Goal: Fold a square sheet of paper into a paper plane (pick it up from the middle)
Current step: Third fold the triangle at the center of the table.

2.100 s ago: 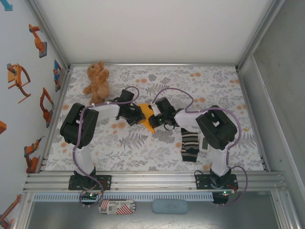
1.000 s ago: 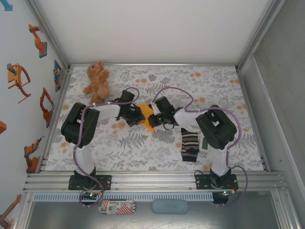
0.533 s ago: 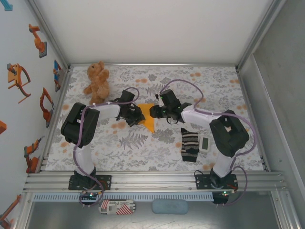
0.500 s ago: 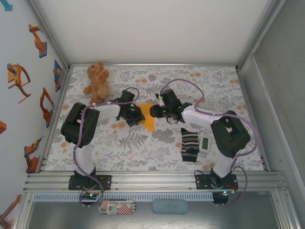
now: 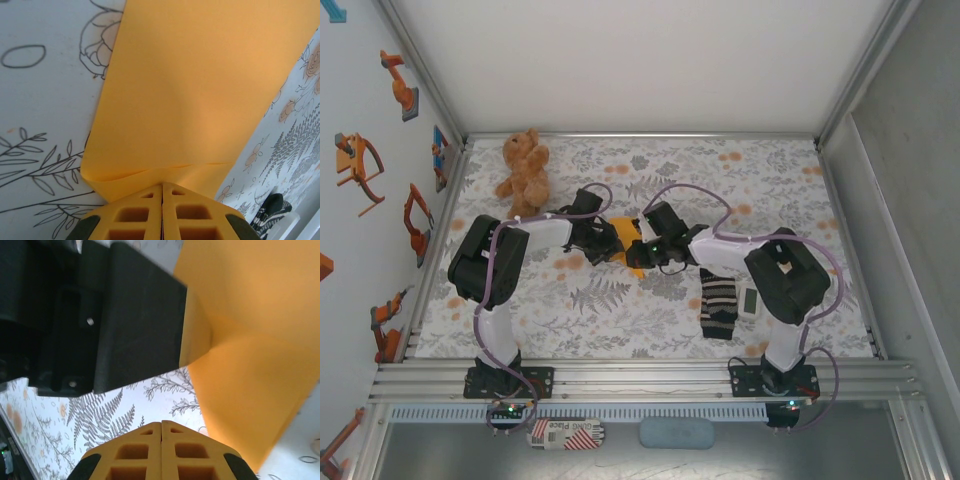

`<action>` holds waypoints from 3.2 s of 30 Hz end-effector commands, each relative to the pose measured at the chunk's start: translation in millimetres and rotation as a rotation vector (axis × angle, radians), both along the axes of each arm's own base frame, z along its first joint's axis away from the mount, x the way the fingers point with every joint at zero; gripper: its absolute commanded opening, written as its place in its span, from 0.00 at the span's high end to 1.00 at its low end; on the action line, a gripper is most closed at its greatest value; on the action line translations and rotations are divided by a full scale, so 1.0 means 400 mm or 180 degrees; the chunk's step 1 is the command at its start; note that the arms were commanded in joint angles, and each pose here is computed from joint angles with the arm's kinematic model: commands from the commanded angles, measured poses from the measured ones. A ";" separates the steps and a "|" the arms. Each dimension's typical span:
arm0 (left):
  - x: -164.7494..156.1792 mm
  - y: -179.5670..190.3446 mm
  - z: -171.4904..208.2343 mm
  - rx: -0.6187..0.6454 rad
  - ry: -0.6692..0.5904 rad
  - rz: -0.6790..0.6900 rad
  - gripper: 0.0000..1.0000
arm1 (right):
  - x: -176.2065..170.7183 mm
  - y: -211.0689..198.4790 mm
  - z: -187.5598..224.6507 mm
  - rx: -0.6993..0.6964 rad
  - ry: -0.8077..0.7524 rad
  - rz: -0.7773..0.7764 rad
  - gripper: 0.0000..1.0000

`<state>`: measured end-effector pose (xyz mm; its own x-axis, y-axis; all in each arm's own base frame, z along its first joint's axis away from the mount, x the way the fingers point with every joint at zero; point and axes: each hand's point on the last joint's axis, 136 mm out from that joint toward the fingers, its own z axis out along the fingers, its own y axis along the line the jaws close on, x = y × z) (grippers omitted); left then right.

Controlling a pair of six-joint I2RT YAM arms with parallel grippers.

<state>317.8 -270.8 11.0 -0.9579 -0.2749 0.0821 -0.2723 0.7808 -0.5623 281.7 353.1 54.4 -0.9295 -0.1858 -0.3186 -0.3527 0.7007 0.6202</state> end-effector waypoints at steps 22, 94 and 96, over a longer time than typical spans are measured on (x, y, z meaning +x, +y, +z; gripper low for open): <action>-0.073 0.085 -0.112 0.0534 0.0438 0.0093 0.93 | 0.006 -0.004 -0.076 -0.0235 0.0159 0.0019 1.00; -0.077 0.110 -0.134 0.0698 0.0505 0.0014 0.94 | 0.020 -0.002 -0.026 -0.0023 0.0056 -0.0008 1.00; -0.070 0.102 -0.122 0.0655 0.0472 0.0010 0.94 | 0.015 -0.005 -0.041 -0.0070 0.0075 0.0011 1.00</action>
